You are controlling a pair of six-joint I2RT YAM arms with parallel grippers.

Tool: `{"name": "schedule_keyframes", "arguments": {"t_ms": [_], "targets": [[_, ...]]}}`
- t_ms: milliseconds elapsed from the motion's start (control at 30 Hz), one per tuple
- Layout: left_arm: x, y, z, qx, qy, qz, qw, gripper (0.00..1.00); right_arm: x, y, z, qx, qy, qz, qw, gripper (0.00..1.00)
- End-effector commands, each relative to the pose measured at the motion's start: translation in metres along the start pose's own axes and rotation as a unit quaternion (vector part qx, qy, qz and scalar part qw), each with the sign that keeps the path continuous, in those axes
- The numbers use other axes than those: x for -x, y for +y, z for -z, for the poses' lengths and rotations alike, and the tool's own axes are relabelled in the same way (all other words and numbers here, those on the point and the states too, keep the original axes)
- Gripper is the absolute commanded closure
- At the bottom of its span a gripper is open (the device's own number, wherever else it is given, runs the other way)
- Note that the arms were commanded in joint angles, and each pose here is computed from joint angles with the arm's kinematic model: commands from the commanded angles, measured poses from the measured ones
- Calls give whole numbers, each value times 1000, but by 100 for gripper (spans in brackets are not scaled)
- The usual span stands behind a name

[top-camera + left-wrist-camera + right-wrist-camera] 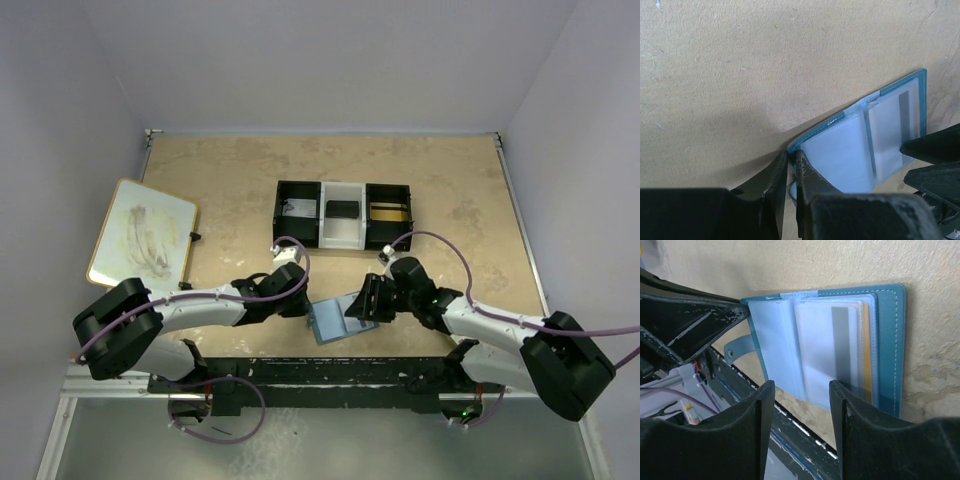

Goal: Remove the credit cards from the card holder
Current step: Adjust the card holder at the center of the board.

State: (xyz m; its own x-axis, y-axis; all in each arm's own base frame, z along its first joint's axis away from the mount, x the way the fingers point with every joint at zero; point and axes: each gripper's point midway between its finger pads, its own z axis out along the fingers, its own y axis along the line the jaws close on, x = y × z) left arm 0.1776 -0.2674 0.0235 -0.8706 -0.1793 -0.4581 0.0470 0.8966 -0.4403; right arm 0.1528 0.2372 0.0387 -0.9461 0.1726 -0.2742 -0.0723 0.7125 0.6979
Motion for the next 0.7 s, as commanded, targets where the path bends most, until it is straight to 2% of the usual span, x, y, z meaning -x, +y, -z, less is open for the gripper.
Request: {"name": "schedule_keyframes", "arguments": {"t_ms": [0, 367, 667], "targets": [[14, -24, 4, -34, -19, 3, 999, 92, 2, 21, 5, 49, -8, -9, 999, 50], [15, -22, 4, -30, -21, 1, 999, 100, 19, -13, 33, -95, -55, -15, 994, 48], [15, -23, 4, -27, -19, -3, 999, 100, 5, -13, 19, -66, -16, -1, 998, 48]]}}
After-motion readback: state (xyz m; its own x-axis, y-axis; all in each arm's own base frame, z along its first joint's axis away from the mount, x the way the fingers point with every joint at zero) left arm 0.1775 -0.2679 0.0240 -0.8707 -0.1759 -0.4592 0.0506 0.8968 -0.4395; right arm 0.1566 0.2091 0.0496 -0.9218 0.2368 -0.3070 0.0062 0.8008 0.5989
